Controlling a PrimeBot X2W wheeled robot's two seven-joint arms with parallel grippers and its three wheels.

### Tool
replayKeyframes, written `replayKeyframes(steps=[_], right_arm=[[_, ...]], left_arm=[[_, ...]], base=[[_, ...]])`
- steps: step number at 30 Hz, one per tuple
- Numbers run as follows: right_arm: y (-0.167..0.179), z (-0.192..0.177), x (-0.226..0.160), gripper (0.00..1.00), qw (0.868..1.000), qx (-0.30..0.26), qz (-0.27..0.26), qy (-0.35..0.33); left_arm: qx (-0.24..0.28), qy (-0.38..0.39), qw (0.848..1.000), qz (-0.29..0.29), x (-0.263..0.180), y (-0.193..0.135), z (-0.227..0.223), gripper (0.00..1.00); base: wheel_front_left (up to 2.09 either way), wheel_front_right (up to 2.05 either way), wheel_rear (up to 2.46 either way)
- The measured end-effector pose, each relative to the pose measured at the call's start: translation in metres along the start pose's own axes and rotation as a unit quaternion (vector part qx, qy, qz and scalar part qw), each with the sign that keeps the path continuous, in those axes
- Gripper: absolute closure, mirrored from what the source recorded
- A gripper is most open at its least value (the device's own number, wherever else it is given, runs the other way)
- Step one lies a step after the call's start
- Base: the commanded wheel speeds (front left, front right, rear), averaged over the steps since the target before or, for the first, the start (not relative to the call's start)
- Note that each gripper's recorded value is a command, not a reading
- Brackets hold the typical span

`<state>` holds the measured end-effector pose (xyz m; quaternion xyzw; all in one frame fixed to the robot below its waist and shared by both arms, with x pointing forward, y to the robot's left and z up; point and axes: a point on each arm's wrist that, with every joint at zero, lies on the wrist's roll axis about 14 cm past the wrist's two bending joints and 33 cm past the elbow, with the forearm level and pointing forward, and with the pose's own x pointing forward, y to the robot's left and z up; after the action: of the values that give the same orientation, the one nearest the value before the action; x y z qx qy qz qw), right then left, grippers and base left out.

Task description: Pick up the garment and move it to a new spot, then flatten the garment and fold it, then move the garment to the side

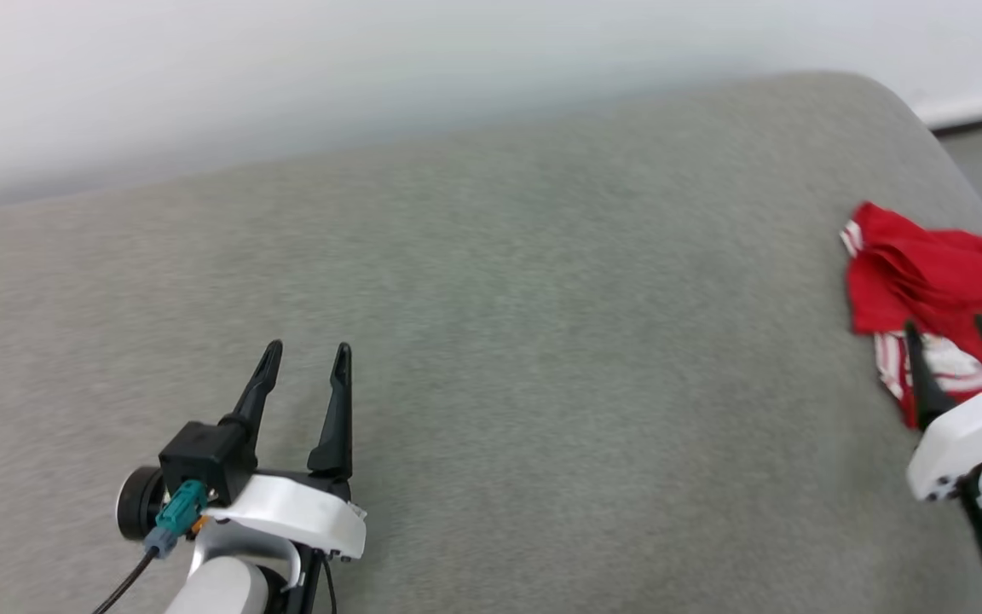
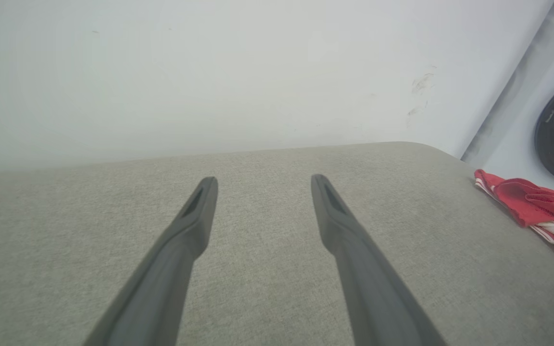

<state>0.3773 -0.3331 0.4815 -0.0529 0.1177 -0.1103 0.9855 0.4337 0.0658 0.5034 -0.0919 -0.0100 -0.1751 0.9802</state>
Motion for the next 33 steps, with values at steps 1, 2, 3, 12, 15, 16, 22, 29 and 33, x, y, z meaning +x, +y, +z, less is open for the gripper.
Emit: replayKeyframes(steps=[1,2,3,12,15,16,22,29,33], right_arm=[[0.013,0.003,0.001,0.0,1.0,0.004,0.016,-0.006],[0.026,0.007,0.001,0.0,0.999,0.01,0.032,-0.012],[0.038,0.01,0.002,0.0,0.999,0.015,0.047,-0.018],[0.116,0.049,-0.008,0.0,0.984,0.049,0.141,-0.094],[0.123,0.058,-0.021,0.0,0.98,0.053,0.147,-0.121],[0.123,0.059,-0.026,0.0,0.979,0.057,0.146,-0.126],[0.125,0.056,-0.054,0.0,0.978,0.061,0.146,-0.134],[0.129,0.057,-0.069,0.0,0.977,0.059,0.151,-0.138],[0.128,0.058,-0.072,0.0,0.977,0.059,0.148,-0.142]], left_arm=[[0.001,-0.003,1.0,0.01,-0.006,0.005,0.003,0.0],[0.002,-0.006,1.0,0.021,-0.011,0.011,0.007,0.0],[0.004,-0.007,1.0,0.03,-0.016,0.016,0.009,0.0],[0.025,-0.033,0.993,0.11,-0.06,0.061,0.033,0.0],[0.034,-0.037,0.991,0.124,-0.073,0.068,0.037,0.0],[0.034,-0.038,0.991,0.126,-0.077,0.068,0.038,0.0],[0.041,-0.033,0.989,0.139,-0.093,0.073,0.037,0.0],[0.051,-0.028,0.987,0.151,-0.109,0.079,0.037,0.0],[0.051,-0.026,0.987,0.153,-0.11,0.08,0.035,0.0]], base=[[0.0,0.0,0.0],[0.0,0.0,0.0],[0.0,0.0,0.0],[0.0,0.0,0.0],[0.0,0.0,0.0],[0.0,0.0,0.0],[0.0,0.0,0.0],[0.0,0.0,0.0],[0.0,0.0,0.0]])
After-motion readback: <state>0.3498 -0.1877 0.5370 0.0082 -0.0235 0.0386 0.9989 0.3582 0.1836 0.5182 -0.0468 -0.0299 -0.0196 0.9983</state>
